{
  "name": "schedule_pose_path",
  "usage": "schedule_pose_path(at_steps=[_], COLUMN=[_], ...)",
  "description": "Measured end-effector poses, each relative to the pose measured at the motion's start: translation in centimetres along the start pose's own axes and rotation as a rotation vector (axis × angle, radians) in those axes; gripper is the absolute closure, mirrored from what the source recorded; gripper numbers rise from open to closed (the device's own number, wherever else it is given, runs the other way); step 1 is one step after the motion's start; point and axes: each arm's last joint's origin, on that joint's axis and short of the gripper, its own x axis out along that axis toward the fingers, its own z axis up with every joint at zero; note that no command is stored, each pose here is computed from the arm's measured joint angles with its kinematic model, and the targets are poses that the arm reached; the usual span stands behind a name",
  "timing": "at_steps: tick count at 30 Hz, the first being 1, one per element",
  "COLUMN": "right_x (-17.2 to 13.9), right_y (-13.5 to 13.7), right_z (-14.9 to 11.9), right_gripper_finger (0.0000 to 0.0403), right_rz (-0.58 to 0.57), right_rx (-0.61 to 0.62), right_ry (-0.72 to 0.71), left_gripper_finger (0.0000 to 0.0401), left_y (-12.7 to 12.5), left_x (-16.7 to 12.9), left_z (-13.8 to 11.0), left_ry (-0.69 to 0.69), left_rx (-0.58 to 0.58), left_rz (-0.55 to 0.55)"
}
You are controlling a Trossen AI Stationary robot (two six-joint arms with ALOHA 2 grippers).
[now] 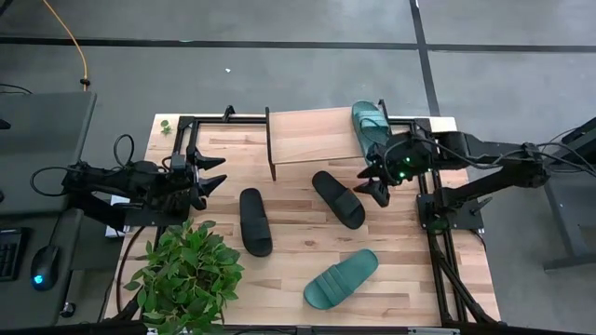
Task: Pick and place slides into the shelf
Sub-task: Put the green slipper on the shelf
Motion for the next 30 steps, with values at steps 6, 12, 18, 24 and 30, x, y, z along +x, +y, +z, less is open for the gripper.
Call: schedule_pose_path(at_steps=[6, 12, 18, 24, 30], right_x=[0.0, 0.9, 3.0, 5.6, 8.4], right_y=[1.8, 4.2, 7.0, 9.7, 11.9], right_z=[-1.1, -2.6, -4.4, -6.3, -7.9], right_gripper_finger=[0.0176, 0.0176, 0.0176, 0.0176, 0.0176], right_rz=[0.003, 0.026, -0.003, 0.004, 0.023], right_rx=[0.02, 0.032, 0.011, -0.017, -0.062], right_ry=[0.004, 0.051, 0.091, 0.138, 0.157], left_gripper_finger=[0.0151, 0.0151, 0.0151, 0.0151, 0.0151], left_y=[0.0, 0.0, 0.0, 0.0, 0.0], left_x=[0.0, 0.0, 0.0, 0.0, 0.0], left_z=[0.0, 0.0, 0.0, 0.0, 0.0], left_ry=[0.0, 0.0, -0.002, -0.002, -0.002], left_rx=[0.0, 0.0, -0.001, -0.001, -0.001], left_rz=[0.0, 0.001, 0.001, 0.001, -0.003])
